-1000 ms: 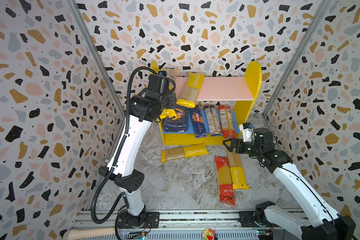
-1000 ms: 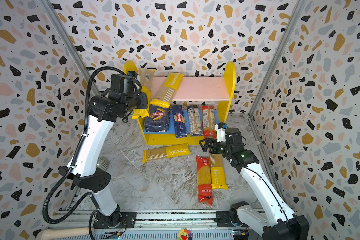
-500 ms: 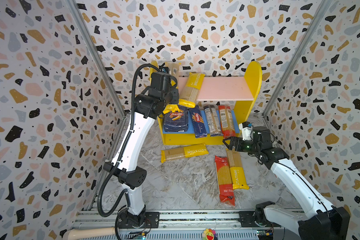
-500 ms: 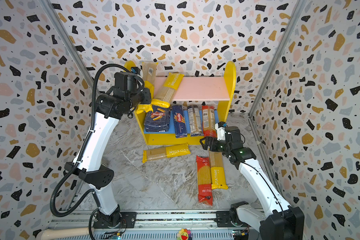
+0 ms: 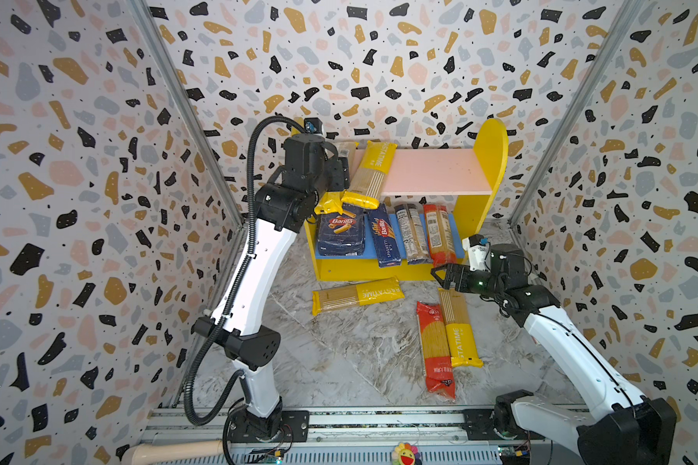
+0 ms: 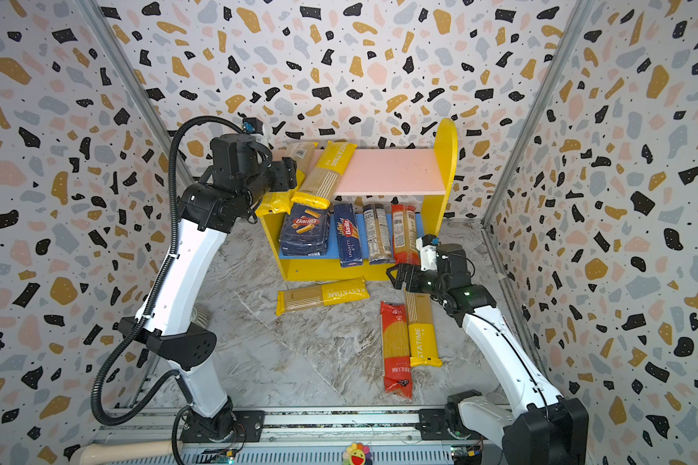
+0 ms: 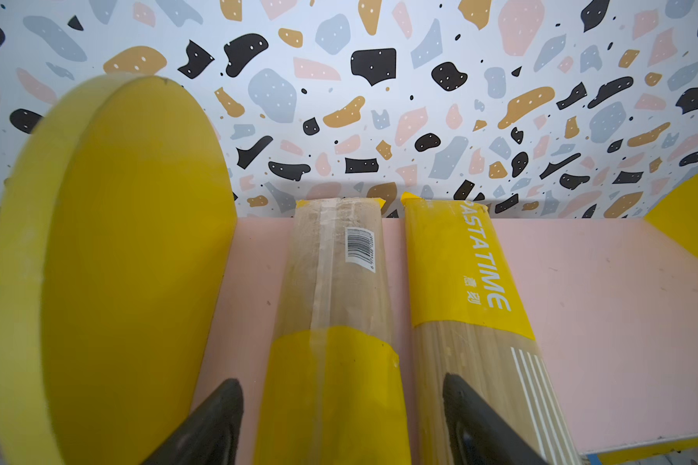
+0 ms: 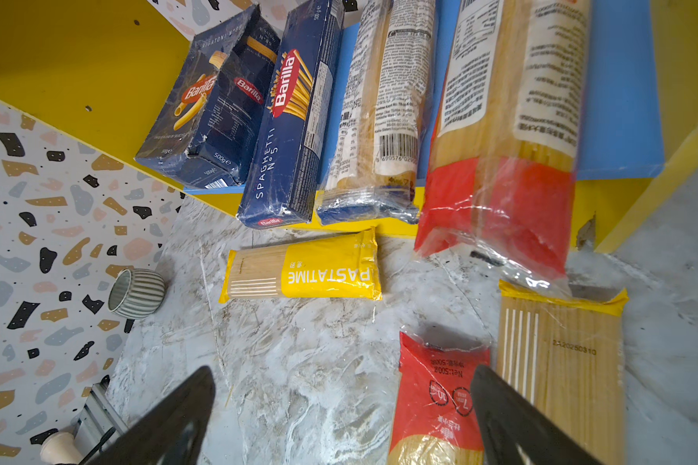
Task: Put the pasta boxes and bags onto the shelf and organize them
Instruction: 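Open the left gripper and pull it back down toward the floor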
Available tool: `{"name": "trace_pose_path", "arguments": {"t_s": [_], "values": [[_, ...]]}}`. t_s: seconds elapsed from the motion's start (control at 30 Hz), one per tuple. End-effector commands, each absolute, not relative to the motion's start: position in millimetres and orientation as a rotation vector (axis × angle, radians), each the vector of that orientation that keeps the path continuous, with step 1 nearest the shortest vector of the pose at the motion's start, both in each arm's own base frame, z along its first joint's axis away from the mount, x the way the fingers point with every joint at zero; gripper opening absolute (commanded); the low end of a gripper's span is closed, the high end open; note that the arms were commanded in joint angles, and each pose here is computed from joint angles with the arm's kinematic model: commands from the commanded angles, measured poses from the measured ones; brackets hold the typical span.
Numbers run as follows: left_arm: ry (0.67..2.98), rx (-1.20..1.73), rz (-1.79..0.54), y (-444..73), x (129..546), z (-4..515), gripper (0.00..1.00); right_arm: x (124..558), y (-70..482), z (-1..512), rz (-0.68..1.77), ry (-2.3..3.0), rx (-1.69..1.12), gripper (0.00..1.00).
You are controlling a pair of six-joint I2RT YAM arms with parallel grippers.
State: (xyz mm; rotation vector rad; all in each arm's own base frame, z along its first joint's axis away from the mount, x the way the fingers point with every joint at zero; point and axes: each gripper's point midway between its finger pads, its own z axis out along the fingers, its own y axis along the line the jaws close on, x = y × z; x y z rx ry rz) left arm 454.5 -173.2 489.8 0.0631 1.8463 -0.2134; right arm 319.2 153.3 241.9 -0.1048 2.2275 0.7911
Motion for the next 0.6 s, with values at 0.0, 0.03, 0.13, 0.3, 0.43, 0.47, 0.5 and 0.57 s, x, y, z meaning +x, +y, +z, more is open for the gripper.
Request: {"name": "trace_pose_path", "arguments": {"t_s": [0.0,0.03,0.13,0.3,0.43,0.47,0.5,0.57], "values": [[1.786,0.064,-0.284,-171,437,512,0.78,317,153,264,0.798,2.170,-0.132,0.99],[1.787,0.062,-0.291,-169,432,511,0.79,316,153,264,0.798,2.171,-0.132,0.99],[1.795,0.061,-0.313,-163,415,507,0.83,312,152,262,0.792,2.179,-0.135,0.99],[1.796,0.061,-0.364,-150,373,491,0.89,304,148,246,0.770,2.221,-0.122,0.99],[1.837,0.094,-0.462,-149,335,456,0.95,296,151,225,0.741,2.267,-0.109,0.99],[1.855,0.091,-0.477,-147,327,443,0.95,293,154,219,0.735,2.282,-0.114,0.99],[1.875,0.082,-0.492,-145,320,427,0.96,289,157,214,0.720,2.294,-0.121,0.99],[1.912,0.068,-0.526,-142,305,394,0.98,281,165,200,0.698,2.326,-0.129,0.99]]}}
